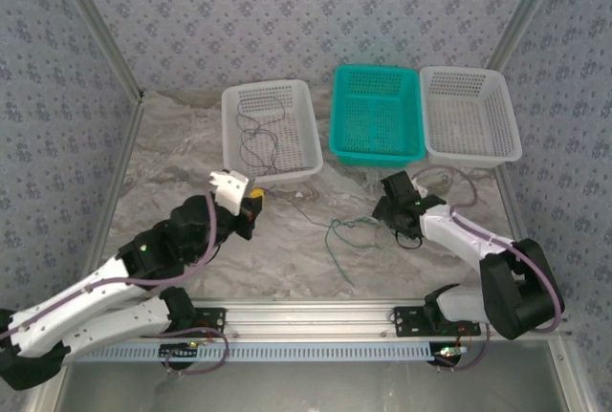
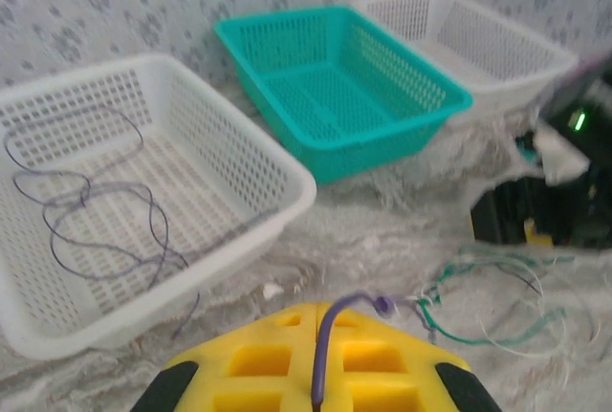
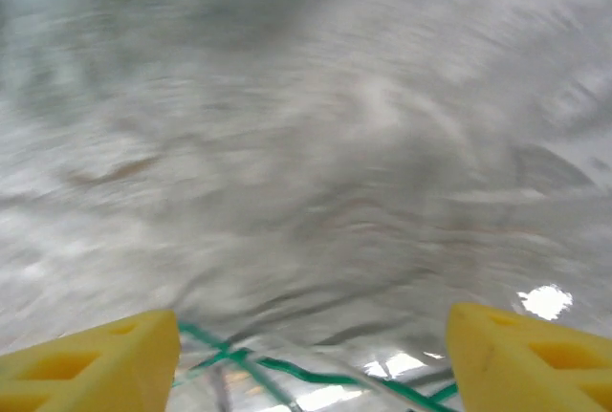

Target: Untangle the cables

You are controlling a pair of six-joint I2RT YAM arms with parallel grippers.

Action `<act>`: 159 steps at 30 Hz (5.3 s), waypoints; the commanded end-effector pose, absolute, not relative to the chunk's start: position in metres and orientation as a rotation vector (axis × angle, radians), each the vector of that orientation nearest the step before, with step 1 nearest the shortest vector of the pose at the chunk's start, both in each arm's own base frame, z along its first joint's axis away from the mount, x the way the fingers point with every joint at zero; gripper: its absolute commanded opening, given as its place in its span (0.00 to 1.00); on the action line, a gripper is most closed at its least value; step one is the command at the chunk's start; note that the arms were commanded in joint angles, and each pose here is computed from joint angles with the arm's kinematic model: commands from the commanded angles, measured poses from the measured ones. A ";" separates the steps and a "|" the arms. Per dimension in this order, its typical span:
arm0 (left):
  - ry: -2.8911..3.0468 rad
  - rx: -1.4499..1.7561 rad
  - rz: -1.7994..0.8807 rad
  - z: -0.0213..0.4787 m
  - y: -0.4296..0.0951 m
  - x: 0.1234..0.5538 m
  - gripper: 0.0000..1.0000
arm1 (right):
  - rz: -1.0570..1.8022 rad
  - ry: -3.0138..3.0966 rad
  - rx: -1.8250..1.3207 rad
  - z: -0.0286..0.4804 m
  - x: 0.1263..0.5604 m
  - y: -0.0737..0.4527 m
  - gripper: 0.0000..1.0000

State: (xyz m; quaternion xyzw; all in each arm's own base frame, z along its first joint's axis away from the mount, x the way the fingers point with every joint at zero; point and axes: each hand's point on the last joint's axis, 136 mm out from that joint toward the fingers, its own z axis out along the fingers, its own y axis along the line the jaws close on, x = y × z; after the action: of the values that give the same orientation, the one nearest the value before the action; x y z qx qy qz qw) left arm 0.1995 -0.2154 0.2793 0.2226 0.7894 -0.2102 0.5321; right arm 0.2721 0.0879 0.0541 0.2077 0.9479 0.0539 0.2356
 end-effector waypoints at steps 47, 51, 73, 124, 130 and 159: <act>1.870 -0.038 -0.419 0.337 -0.079 0.217 0.00 | 0.119 2.491 1.262 0.025 0.223 -0.004 0.23; 1.782 0.080 -0.590 0.373 -0.111 0.218 0.00 | 0.125 2.499 1.195 0.033 0.227 0.001 0.22; 1.433 0.479 -0.488 0.568 -0.211 0.334 0.00 | 0.097 2.469 0.966 0.058 0.223 0.012 0.20; 1.772 0.648 -0.911 0.316 -0.304 0.234 0.91 | 0.137 2.575 0.296 0.096 0.296 0.109 0.40; 1.795 0.593 -0.886 0.301 -0.289 0.228 0.92 | -0.092 2.652 0.192 0.062 0.321 0.104 0.40; 1.891 0.572 -0.853 0.269 -0.294 0.238 0.92 | 0.206 2.665 0.148 0.085 0.311 0.161 0.00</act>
State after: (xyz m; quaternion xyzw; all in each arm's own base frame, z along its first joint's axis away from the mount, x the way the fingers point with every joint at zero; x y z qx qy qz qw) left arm 0.2388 -0.2861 0.2683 0.2371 0.7734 -0.3321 0.4851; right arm 0.3197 0.1449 0.0750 0.0481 0.9706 0.0167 0.2354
